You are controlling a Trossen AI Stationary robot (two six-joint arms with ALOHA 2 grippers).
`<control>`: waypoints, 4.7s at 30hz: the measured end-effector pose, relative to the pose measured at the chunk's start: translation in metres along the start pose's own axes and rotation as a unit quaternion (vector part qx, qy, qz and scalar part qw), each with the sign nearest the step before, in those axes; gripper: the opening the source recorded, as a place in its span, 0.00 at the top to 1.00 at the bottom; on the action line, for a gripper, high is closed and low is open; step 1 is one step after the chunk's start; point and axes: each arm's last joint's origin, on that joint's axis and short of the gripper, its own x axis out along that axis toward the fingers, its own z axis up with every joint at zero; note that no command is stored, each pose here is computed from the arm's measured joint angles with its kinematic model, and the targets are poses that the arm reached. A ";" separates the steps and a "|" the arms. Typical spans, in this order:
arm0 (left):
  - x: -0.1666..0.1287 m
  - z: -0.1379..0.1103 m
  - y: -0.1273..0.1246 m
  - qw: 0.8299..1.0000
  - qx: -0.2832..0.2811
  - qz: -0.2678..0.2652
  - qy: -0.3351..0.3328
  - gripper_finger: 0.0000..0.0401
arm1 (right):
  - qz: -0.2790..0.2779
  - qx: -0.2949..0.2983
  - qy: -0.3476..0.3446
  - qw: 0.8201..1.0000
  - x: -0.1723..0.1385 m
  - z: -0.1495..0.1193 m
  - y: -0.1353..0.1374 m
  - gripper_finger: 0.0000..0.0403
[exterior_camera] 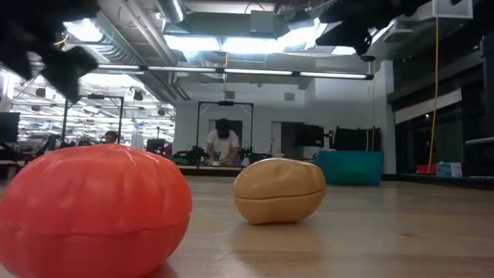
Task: Pick and placing Produce into tupperware
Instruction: Put the pink peach into the blue bin
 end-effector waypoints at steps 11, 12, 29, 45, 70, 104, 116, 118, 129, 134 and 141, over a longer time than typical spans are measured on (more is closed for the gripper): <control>0.035 -0.029 -0.041 0.992 -0.031 0.007 0.121 0.29 | -0.052 -0.033 -0.026 0.998 0.024 -0.019 0.041 0.37; 0.038 -0.031 -0.043 0.990 -0.036 0.006 0.133 0.29 | -0.050 -0.041 -0.027 0.998 0.029 -0.021 0.043 0.37; 0.055 -0.033 -0.059 0.988 -0.088 -0.019 0.129 0.29 | -0.051 -0.052 -0.034 0.997 0.045 -0.025 0.047 0.37; 0.077 -0.049 -0.076 0.990 -0.056 0.006 0.126 0.29 | -0.054 -0.047 -0.021 0.997 0.055 -0.033 0.048 0.37; 0.091 -0.053 -0.077 0.991 -0.059 0.045 0.109 0.31 | -0.054 0.002 -0.017 0.998 0.055 -0.034 0.048 0.37; 0.091 -0.021 -0.047 0.996 -0.029 0.070 0.053 0.86 | -0.054 -0.076 -0.023 0.995 0.055 -0.032 0.048 0.37; 0.082 0.039 -0.006 0.994 0.005 0.051 -0.098 0.89 | -0.073 -0.121 0.066 0.988 0.054 -0.049 0.043 0.37; 0.079 0.050 -0.001 0.990 0.015 0.033 -0.134 0.89 | -0.075 -0.126 0.078 0.986 0.053 -0.051 0.042 0.37; 0.071 0.093 0.048 0.959 0.031 -0.041 -0.279 0.90 | -0.067 -0.204 0.072 0.974 0.054 -0.049 0.043 0.37; 0.073 0.100 0.070 0.950 0.025 -0.068 -0.302 0.89 | -0.071 -0.256 0.055 0.962 0.054 -0.045 0.043 0.37; 0.096 0.110 0.097 0.925 0.028 -0.116 -0.360 0.90 | -0.095 -0.319 0.019 0.943 0.056 -0.036 0.043 0.37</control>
